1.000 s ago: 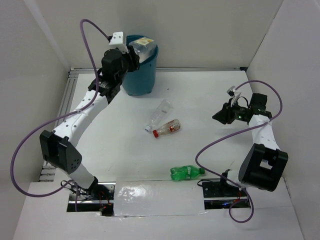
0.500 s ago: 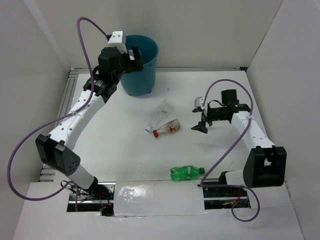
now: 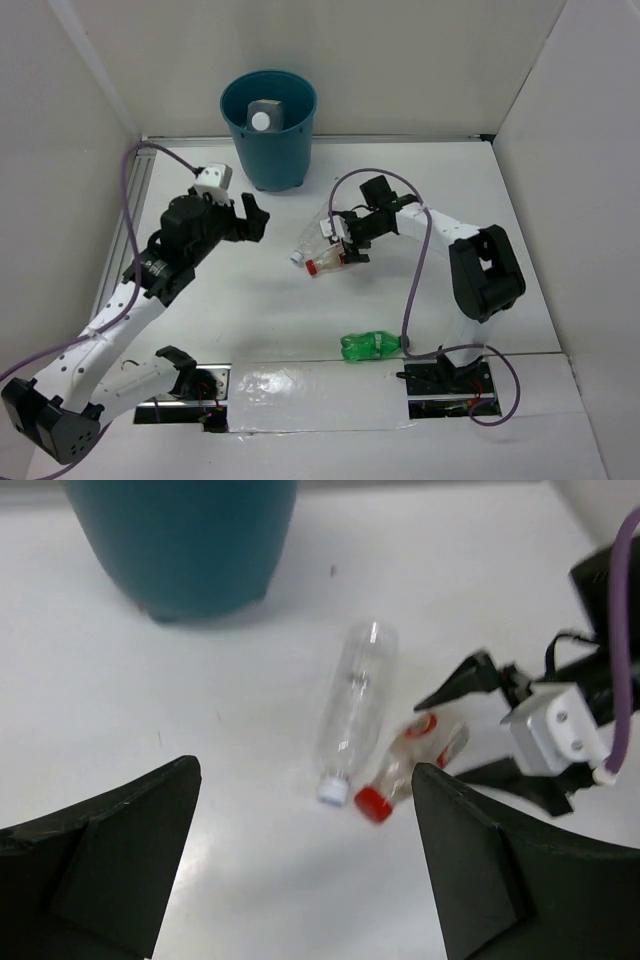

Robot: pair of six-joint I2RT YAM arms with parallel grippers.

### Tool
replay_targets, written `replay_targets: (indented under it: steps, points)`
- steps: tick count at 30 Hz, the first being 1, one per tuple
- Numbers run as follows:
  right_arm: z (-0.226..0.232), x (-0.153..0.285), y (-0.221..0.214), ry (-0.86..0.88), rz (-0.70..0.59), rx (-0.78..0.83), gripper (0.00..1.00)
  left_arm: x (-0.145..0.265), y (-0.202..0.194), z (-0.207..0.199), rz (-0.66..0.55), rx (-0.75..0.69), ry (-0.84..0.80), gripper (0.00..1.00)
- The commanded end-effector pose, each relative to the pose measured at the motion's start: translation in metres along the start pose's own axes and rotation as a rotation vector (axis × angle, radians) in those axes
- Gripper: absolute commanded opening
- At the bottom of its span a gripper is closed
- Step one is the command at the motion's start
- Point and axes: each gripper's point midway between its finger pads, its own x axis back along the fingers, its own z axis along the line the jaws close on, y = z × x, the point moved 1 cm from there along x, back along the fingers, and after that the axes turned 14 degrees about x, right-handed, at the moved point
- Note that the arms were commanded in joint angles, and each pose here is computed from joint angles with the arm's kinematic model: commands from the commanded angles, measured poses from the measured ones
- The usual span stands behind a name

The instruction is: Put the plastic bottles in the bin

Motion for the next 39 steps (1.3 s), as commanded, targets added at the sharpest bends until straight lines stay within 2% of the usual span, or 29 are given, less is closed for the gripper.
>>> replay_targets:
  steps: [1, 3, 7, 8, 9, 14, 15, 16, 17, 19, 20, 24, 29, 30, 31, 32, 34, 35, 37, 39]
  points:
    - [0.005, -0.013, -0.004, 0.065, 0.053, 0.072, 0.89, -0.007, -0.042, 0.001, 0.099, 0.031, -0.040, 1.00]
    - [0.025, -0.026, -0.004, 0.122, 0.062, 0.073, 0.87, -0.009, -0.053, 0.005, 0.117, 0.031, -0.044, 1.00]
    - [0.041, -0.038, -0.014, 0.168, 0.097, 0.067, 0.74, -0.030, -0.076, 0.008, 0.174, 0.026, -0.045, 1.00]
    - [0.044, -0.041, -0.015, 0.181, 0.106, 0.069, 0.64, -0.034, -0.077, 0.006, 0.177, 0.027, -0.054, 1.00]
    - [0.051, -0.040, -0.018, 0.199, 0.119, 0.044, 0.59, -0.044, -0.081, 0.007, 0.172, 0.014, -0.057, 1.00]
    - [0.070, -0.036, -0.026, 0.242, 0.155, -0.015, 0.44, -0.068, -0.095, -0.002, 0.179, 0.006, -0.128, 1.00]
    - [0.073, -0.034, -0.025, 0.239, 0.159, -0.038, 0.40, -0.076, -0.106, 0.003, 0.203, 0.005, -0.114, 1.00]
    - [0.079, -0.033, -0.027, 0.253, 0.169, -0.057, 0.31, -0.080, -0.109, 0.002, 0.209, 0.006, -0.123, 1.00]
    - [0.084, -0.028, -0.026, 0.266, 0.174, -0.086, 0.26, -0.085, -0.109, -0.003, 0.191, -0.008, -0.145, 1.00]
    - [0.081, -0.015, -0.019, 0.239, 0.158, -0.149, 0.20, -0.096, -0.127, 0.000, 0.233, -0.023, -0.144, 1.00]
    - [0.074, -0.001, -0.022, 0.198, 0.153, -0.186, 0.16, -0.101, -0.130, -0.005, 0.237, -0.040, -0.157, 1.00]
    - [0.030, 0.065, 0.001, -0.013, 0.097, -0.279, 0.14, -0.127, -0.141, -0.014, 0.241, -0.078, -0.137, 1.00]
    - [-0.058, 0.158, 0.010, -0.389, 0.126, -0.307, 0.13, -0.149, -0.160, -0.021, 0.260, -0.107, -0.118, 1.00]
    - [-0.090, 0.176, 0.015, -0.510, 0.117, -0.244, 0.13, -0.151, -0.169, -0.019, 0.278, -0.114, -0.105, 1.00]
    - [-0.105, 0.184, 0.022, -0.575, 0.085, -0.280, 0.13, -0.153, -0.170, -0.019, 0.275, -0.113, -0.107, 1.00]
    - [-0.130, 0.203, 0.033, -0.657, 0.075, -0.243, 0.13, -0.153, -0.172, -0.021, 0.274, -0.117, -0.107, 1.00]
    - [-0.174, 0.207, 0.035, -0.761, 0.025, -0.244, 0.13, -0.153, -0.177, -0.022, 0.281, -0.123, -0.103, 1.00]
    - [-0.200, 0.220, 0.051, -0.813, -0.011, -0.202, 0.13, -0.151, -0.182, -0.021, 0.288, -0.129, -0.095, 1.00]
    - [-0.241, 0.215, 0.055, -0.906, -0.054, -0.167, 0.13, -0.148, -0.182, -0.020, 0.288, -0.129, -0.095, 1.00]
    - [-0.275, 0.217, 0.080, -0.968, -0.122, -0.118, 0.12, -0.141, -0.191, -0.015, 0.303, -0.137, -0.084, 1.00]
